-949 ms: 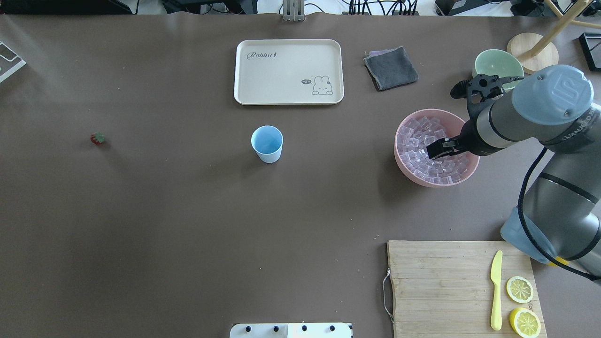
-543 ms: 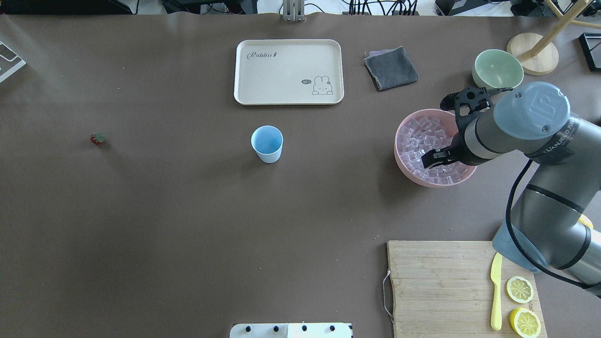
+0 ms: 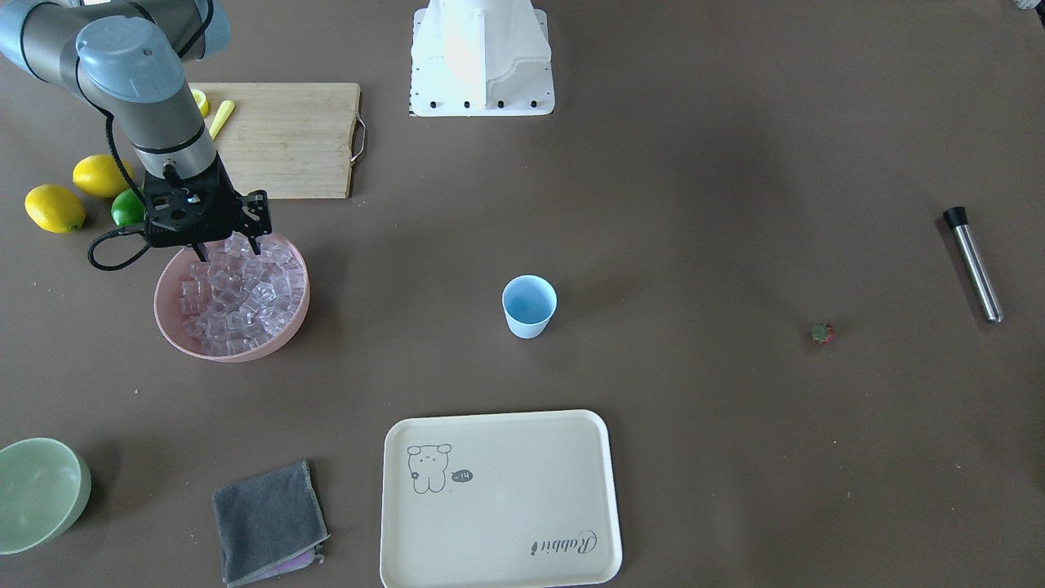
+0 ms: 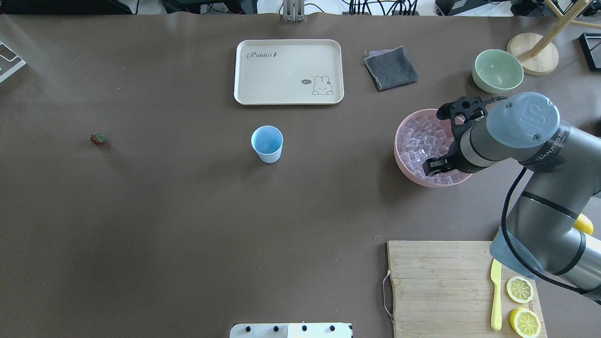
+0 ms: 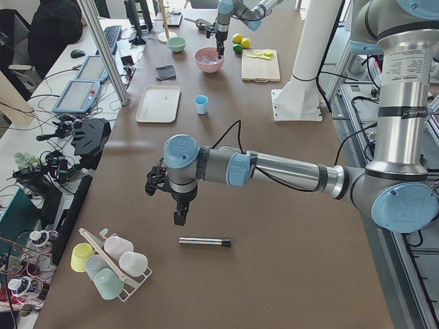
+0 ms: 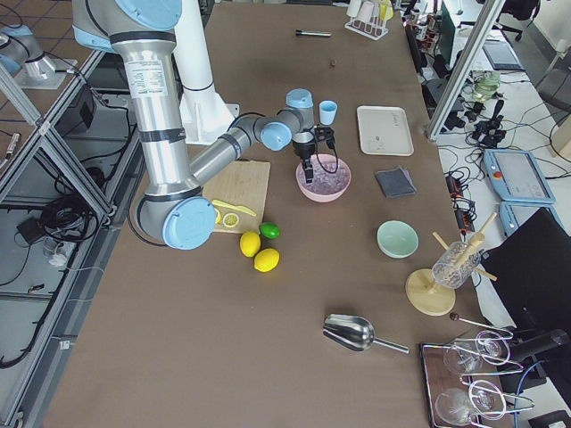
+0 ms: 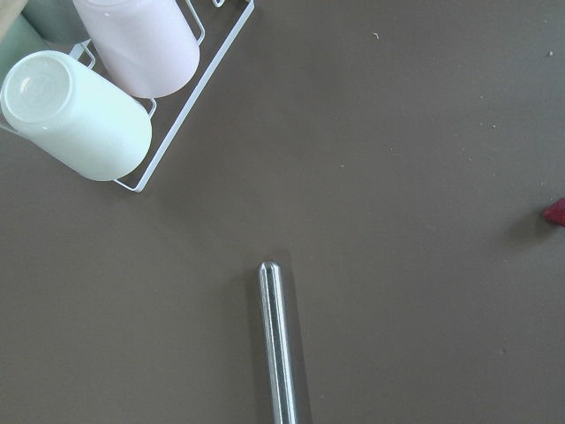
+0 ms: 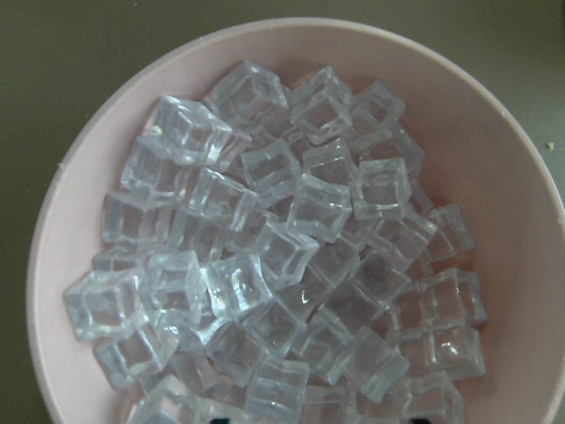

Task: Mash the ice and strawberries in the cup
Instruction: 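Close the right gripper on an ice cube and lift it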

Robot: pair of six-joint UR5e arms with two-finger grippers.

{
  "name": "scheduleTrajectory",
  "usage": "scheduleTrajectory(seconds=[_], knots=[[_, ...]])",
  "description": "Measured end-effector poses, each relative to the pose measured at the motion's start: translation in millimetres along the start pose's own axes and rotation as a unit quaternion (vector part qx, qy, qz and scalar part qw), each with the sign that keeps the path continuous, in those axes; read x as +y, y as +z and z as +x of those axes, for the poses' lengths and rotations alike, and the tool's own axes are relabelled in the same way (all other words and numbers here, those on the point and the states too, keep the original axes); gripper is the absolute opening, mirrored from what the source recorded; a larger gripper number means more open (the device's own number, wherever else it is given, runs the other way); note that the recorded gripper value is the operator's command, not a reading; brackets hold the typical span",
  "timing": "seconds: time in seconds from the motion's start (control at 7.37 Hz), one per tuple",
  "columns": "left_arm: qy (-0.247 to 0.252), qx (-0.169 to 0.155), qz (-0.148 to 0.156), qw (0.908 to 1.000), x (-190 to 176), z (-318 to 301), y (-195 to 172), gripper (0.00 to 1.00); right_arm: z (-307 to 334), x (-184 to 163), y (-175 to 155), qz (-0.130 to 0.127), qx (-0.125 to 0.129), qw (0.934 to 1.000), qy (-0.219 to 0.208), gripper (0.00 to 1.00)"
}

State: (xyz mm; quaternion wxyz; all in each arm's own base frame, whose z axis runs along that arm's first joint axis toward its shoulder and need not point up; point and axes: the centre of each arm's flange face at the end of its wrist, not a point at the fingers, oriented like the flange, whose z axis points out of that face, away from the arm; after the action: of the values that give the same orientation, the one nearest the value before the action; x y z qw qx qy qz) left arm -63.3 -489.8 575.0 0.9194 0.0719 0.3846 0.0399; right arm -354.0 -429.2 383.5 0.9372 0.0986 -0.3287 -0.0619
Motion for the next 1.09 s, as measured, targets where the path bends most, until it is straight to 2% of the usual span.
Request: scheduleTrajectory(seconds=[0.41, 0.95, 1.09], knots=[[0.002, 0.000, 0.002, 1.0000, -2, 1, -1, 0.99, -2, 3, 4, -0.019, 0.019, 0.9996, 0.004, 0.59], [0.002, 0.000, 0.002, 1.0000, -3, 2, -2, 0.99, -9, 7, 7, -0.027, 0.027, 0.9993, 0.001, 0.57], [0.003, 0.000, 0.003, 1.0000, -3, 2, -2, 0.99, -11, 9, 9, -0.027, 0.030, 0.9992, -0.002, 0.49]])
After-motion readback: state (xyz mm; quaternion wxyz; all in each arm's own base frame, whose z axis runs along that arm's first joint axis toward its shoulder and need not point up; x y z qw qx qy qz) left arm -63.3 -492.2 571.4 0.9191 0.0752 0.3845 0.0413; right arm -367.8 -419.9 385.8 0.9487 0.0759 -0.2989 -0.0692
